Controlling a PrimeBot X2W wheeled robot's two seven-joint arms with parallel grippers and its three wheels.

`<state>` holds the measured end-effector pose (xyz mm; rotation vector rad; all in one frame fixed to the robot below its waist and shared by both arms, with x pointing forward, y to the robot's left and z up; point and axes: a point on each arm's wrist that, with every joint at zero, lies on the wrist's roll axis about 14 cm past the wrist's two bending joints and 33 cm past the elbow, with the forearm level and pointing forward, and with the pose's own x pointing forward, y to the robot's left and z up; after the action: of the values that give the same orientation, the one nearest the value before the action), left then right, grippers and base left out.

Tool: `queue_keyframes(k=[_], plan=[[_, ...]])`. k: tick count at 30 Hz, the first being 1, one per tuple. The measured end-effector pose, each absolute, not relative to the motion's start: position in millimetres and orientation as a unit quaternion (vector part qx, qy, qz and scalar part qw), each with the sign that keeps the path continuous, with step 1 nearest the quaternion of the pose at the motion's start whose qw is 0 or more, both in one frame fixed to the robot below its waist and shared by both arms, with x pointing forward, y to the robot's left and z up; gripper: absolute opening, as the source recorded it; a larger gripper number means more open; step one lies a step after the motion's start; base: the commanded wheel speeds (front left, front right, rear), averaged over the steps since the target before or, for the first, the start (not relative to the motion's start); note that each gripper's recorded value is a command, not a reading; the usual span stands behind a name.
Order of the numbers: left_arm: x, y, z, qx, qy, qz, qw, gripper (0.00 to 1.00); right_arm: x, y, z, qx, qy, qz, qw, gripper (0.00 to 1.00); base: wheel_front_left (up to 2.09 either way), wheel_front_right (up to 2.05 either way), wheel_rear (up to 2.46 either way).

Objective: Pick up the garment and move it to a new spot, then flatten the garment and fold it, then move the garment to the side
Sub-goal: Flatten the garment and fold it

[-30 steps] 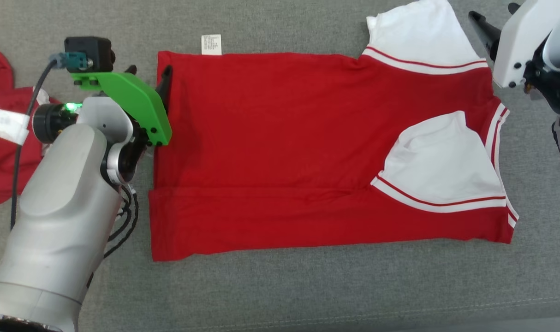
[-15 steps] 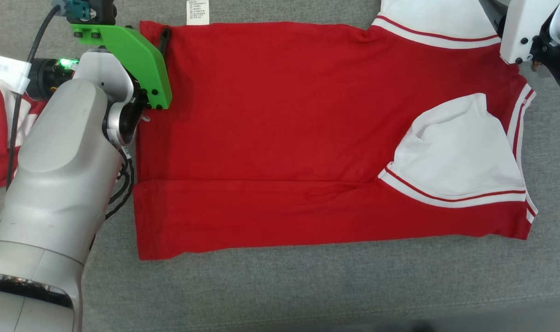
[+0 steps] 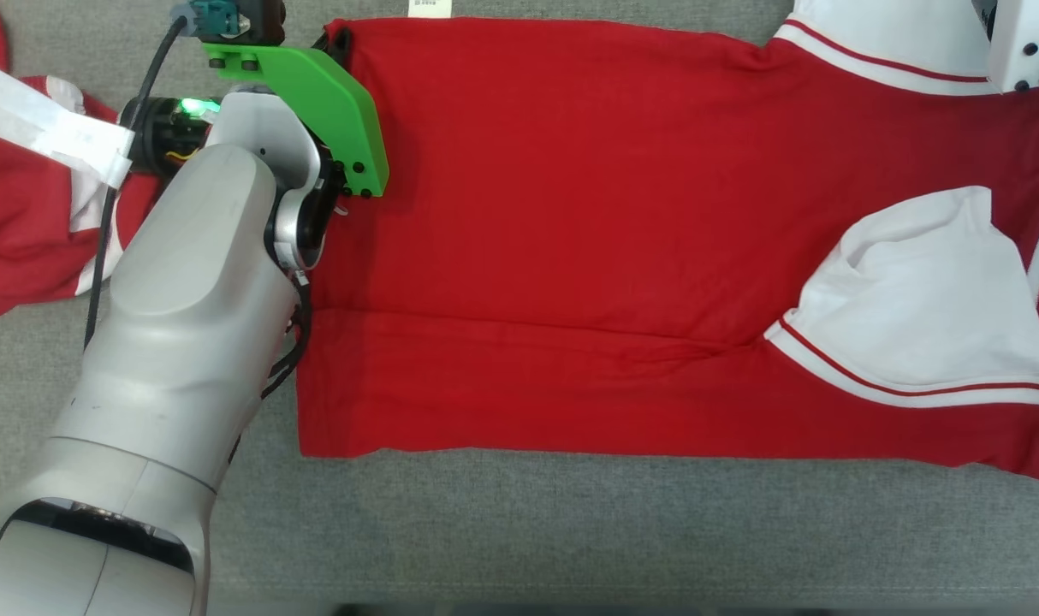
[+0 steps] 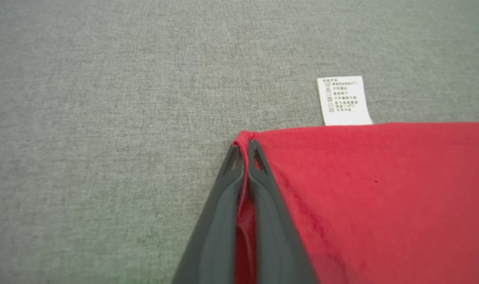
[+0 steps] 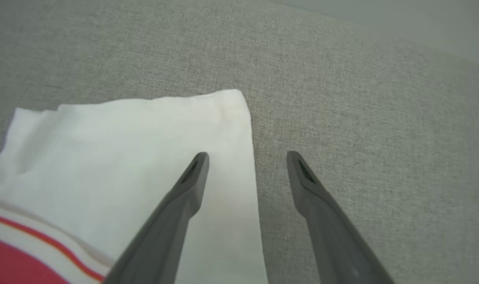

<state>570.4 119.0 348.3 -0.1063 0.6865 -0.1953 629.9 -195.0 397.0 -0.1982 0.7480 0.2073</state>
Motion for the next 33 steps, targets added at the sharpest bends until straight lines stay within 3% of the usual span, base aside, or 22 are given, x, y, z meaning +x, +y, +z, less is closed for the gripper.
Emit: queue_keyframes(k=[9, 11, 16, 25, 33], plan=[[569, 118, 341, -0.063, 0.323, -0.097, 0.939, 0.0, 646, -181, 371, -0.092, 0.372, 0.106, 0.918, 1.0, 0.0, 0.0, 0.0], [570, 118, 340, -0.064, 0.319, -0.096, 0.941, 0.0, 648, -178, 368, -0.091, 0.375, 0.108, 0.916, 0.0, 0.0, 0.0, 0.0], [577, 120, 346, -0.066, 0.291, -0.088, 0.95, 0.0, 651, -177, 374, -0.09, 0.355, 0.109, 0.924, 0.0, 0.0, 0.0, 0.0], [584, 132, 372, -0.06, 0.231, -0.074, 0.968, 0.0, 666, -181, 435, -0.09, 0.218, 0.104, 0.966, 0.0, 0.0, 0.0, 0.0], [575, 124, 396, -0.044, 0.192, -0.104, 0.975, 0.0, 635, -182, 449, -0.077, 0.207, 0.118, 0.968, 0.0, 0.0, 0.0, 0.0]])
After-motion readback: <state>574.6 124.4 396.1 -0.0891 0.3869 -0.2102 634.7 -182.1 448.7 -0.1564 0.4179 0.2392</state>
